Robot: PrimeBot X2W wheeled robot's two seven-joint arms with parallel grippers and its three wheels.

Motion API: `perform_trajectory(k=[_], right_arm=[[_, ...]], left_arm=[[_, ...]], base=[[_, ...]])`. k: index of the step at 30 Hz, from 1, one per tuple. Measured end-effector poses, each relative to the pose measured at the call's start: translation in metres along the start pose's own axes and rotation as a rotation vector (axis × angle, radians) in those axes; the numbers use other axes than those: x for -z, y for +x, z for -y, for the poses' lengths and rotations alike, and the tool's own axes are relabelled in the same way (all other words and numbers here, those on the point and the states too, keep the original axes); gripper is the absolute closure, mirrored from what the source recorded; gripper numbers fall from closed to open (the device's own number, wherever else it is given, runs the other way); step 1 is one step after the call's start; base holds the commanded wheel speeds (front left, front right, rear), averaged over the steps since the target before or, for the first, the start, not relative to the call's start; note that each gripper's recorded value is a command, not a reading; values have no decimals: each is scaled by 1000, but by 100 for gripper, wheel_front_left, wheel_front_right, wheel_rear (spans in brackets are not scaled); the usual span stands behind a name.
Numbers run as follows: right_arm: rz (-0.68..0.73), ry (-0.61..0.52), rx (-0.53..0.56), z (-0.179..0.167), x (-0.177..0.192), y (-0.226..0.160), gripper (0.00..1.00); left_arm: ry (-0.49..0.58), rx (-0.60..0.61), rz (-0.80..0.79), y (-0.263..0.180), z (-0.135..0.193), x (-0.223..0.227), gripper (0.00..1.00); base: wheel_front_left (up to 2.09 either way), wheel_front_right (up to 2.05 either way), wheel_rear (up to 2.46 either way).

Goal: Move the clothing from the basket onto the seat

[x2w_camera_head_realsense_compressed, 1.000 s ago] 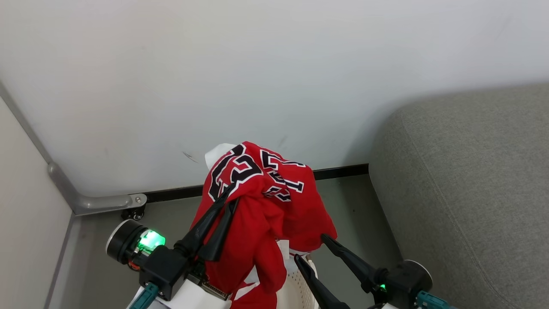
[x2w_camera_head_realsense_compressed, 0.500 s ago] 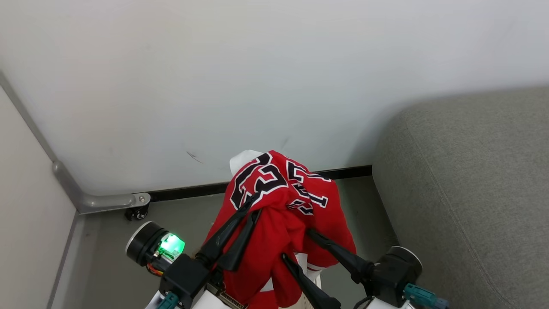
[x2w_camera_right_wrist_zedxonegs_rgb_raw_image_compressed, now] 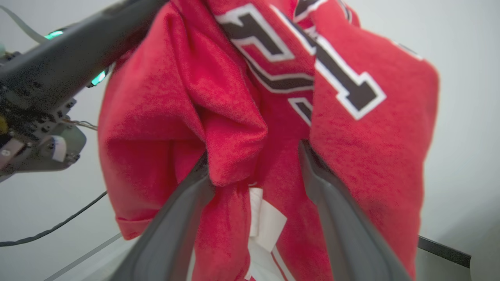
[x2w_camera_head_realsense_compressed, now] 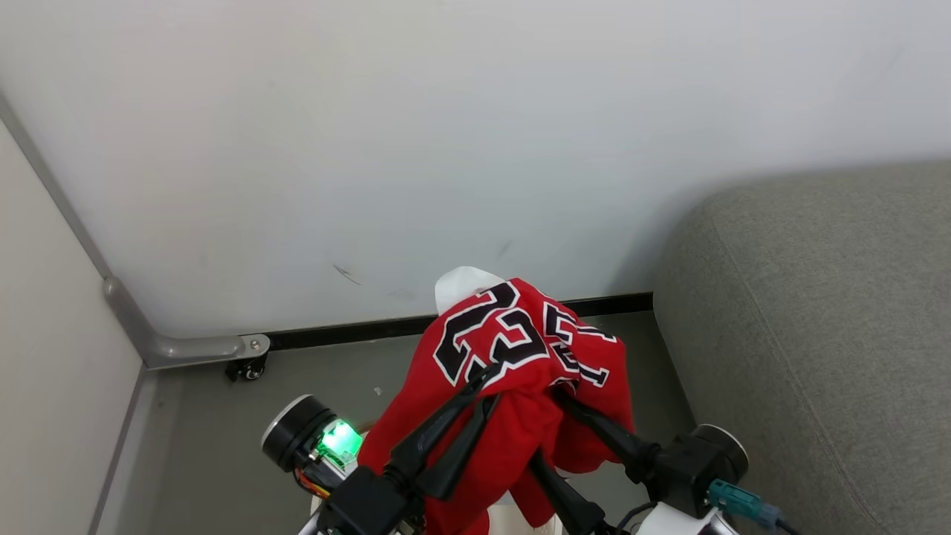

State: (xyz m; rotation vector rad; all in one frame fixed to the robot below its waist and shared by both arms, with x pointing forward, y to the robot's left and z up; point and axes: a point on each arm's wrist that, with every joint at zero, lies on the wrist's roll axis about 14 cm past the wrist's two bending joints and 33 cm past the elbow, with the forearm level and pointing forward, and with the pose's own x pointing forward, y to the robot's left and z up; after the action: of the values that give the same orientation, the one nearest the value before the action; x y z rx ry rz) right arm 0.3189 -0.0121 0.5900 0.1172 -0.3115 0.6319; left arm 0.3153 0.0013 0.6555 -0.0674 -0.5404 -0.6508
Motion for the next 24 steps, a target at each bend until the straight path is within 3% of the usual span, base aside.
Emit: perform_trajectory(k=[11, 24], right_arm=[[-18, -29, 19, 7, 5, 0, 0], [-16, -70, -77, -16, 6, 14, 0]], left_arm=[[-29, 63, -10, -2, 21, 2, 100], [-63, 102, -26, -5, 34, 7, 100]], base=[[0, 0, 0], [0, 0, 0]])
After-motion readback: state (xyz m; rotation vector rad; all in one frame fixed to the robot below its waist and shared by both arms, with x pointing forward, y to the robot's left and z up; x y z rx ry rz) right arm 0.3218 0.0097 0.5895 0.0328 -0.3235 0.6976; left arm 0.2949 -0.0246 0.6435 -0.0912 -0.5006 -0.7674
